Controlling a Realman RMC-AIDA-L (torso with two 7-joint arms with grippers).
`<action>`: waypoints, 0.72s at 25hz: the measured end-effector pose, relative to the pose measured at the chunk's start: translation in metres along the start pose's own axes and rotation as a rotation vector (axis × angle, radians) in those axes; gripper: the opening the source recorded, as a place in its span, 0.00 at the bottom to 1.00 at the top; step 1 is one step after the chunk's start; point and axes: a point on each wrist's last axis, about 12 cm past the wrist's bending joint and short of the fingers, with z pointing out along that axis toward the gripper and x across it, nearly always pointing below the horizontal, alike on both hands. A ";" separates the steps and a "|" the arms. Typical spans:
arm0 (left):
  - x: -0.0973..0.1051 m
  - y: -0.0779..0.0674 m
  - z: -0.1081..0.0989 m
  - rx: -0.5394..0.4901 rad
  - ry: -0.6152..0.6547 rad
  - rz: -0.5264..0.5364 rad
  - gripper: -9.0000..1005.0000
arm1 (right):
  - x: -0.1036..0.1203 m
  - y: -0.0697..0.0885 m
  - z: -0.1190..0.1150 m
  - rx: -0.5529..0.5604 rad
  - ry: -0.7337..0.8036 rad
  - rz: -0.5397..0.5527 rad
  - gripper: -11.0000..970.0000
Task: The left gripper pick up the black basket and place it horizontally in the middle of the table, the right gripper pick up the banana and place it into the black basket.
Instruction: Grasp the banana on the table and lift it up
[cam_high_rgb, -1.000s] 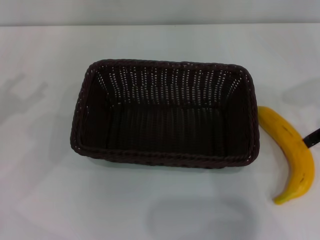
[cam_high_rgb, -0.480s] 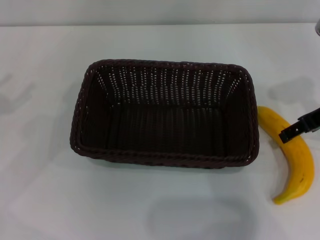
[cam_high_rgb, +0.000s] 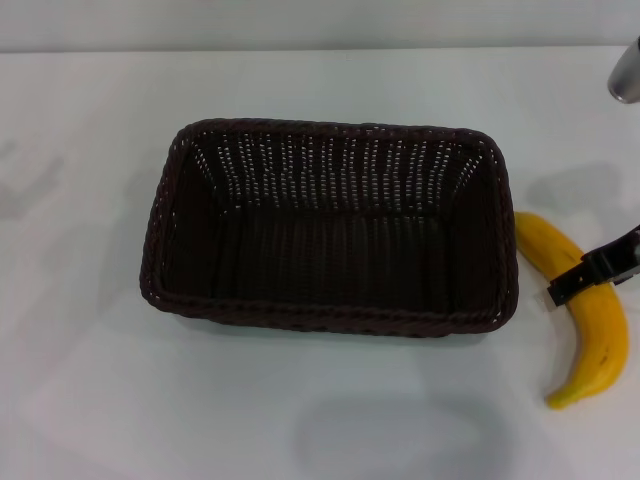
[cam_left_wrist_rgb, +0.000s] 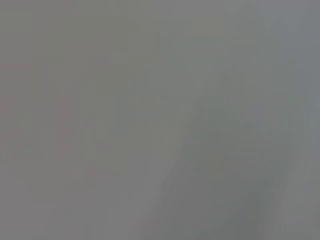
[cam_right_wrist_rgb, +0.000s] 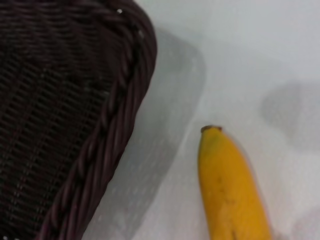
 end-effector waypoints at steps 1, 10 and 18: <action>-0.001 0.000 0.000 0.000 -0.003 0.000 0.87 | 0.000 0.002 0.002 0.002 0.009 -0.009 0.88; -0.002 0.002 -0.004 -0.014 -0.022 -0.002 0.87 | -0.006 0.007 0.009 0.066 0.039 -0.044 0.87; -0.004 0.002 -0.007 -0.024 -0.051 -0.012 0.87 | -0.007 0.007 0.008 0.103 0.061 -0.089 0.65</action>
